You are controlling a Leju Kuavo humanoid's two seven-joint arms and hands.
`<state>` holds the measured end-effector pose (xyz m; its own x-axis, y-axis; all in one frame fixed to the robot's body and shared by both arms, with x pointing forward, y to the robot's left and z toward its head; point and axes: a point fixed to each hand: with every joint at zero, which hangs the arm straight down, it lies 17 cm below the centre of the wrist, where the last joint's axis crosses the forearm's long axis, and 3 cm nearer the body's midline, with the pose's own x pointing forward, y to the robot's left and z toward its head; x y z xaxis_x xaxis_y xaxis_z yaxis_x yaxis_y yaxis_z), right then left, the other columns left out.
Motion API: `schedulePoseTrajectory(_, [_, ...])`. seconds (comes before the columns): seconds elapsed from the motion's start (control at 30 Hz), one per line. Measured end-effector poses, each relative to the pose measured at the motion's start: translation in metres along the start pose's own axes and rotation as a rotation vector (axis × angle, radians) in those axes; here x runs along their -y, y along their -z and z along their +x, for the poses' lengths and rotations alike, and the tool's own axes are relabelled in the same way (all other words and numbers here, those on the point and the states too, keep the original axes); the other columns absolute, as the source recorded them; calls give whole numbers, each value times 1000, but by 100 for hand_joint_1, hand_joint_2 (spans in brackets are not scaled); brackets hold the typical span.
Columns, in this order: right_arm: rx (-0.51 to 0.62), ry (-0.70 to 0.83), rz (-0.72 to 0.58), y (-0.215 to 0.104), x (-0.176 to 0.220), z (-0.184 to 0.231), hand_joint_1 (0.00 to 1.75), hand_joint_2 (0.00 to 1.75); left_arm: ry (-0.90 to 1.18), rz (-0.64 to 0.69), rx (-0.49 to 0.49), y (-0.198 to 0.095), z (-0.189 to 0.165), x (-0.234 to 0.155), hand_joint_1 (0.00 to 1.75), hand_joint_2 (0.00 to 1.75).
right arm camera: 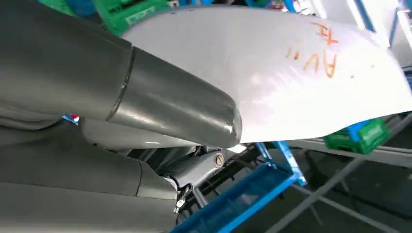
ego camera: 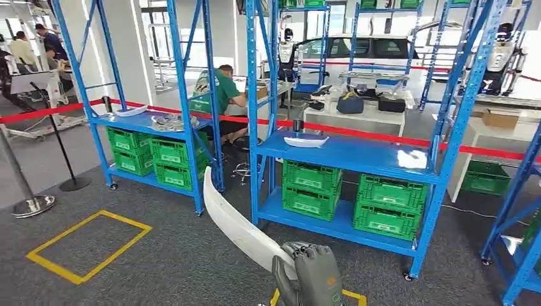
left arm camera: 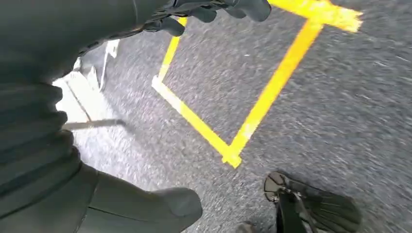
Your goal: Take the parts from the cabinet and place them on the table.
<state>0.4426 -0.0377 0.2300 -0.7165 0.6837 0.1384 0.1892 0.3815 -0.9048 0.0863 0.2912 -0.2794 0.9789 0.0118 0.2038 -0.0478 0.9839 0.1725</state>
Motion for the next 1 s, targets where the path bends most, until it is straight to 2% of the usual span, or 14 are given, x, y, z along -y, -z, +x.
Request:
schedulePoseTrajectory(0.2, [13,-7,-23,3,11,5,175,0,34,-10,-7,-1,-5,2,0,175])
schedulePoseTrajectory(0.37, [23,-9,-14,3,10,7,175,0,16,5,21,2,16,-7,0,175])
schedulePoseTrajectory(0.57, [29,-9,-31,11,22,12,175,0,5,11,38,3,24,-12,0,175])
schedulePoseTrajectory(1.0, [15,-30,-25,9,25,5,175,0,-36,3,-23,1,2,-4,0,175])
